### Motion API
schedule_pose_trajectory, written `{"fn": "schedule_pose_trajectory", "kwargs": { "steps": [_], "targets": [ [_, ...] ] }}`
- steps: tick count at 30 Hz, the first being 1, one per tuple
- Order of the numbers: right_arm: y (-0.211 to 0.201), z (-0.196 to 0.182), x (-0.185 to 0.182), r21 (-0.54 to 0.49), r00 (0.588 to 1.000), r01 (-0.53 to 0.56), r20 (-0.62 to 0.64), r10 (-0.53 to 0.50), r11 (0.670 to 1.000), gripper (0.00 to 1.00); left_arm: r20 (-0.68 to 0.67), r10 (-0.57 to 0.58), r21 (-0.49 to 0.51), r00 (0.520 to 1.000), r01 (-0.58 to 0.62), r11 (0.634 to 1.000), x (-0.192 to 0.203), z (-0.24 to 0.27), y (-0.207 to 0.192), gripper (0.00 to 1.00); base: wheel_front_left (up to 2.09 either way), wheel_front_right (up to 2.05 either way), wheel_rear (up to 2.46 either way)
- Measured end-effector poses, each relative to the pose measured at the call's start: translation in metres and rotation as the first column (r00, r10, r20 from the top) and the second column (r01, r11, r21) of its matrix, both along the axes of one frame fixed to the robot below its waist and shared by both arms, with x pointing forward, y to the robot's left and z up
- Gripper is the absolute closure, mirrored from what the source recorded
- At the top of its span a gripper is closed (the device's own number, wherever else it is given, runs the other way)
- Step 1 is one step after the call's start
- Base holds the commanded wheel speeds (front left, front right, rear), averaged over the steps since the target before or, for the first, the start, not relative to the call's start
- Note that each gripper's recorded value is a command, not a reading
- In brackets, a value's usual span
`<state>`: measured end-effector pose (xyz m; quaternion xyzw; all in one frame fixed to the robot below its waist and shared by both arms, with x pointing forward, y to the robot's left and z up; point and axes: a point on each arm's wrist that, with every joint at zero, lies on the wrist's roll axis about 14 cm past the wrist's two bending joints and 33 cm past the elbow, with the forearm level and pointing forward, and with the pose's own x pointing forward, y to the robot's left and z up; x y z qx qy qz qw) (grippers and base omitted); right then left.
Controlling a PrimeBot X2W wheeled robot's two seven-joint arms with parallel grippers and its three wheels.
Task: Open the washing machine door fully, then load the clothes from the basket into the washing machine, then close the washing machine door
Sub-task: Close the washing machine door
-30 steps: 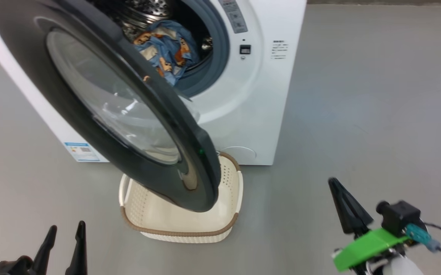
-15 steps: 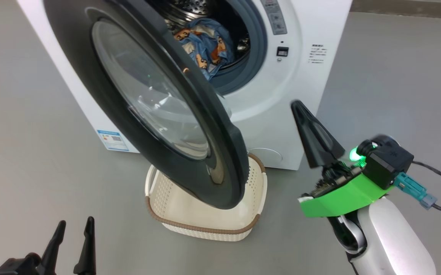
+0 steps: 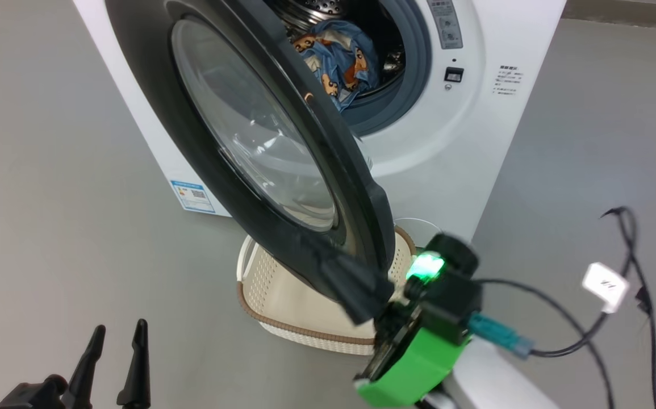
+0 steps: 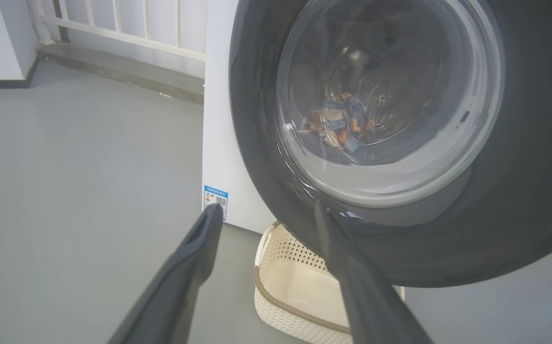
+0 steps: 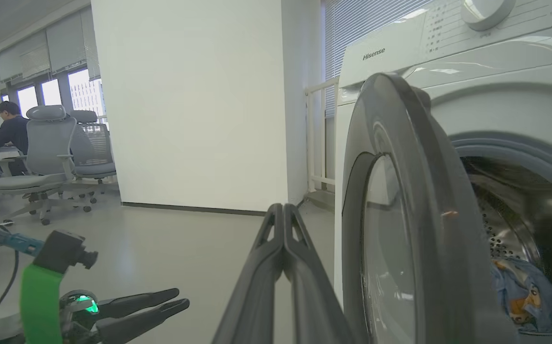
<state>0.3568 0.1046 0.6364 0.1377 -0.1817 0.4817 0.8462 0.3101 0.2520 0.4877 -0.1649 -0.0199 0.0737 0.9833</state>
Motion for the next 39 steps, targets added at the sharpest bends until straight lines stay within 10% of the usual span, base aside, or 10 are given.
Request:
{"fn": "schedule_pose_trajectory", "kwargs": {
  "steps": [18,39],
  "targets": [
    [0.009,-0.121,0.003,-0.208,0.956,-0.061,-0.294,-0.003,0.976,1.0,-0.032,0.019,-0.013,0.999,-0.019,1.0,0.006,-0.01,0.001,0.0,0.0,0.0,0.0],
    [-0.039,-0.128,0.072,-0.191,0.923,0.157,-0.321,-0.213,0.969,1.0,-0.056,-0.018,-0.016,0.998,0.018,1.0,0.024,-0.017,-0.009,0.0,0.0,0.0,0.0]
  ]
}}
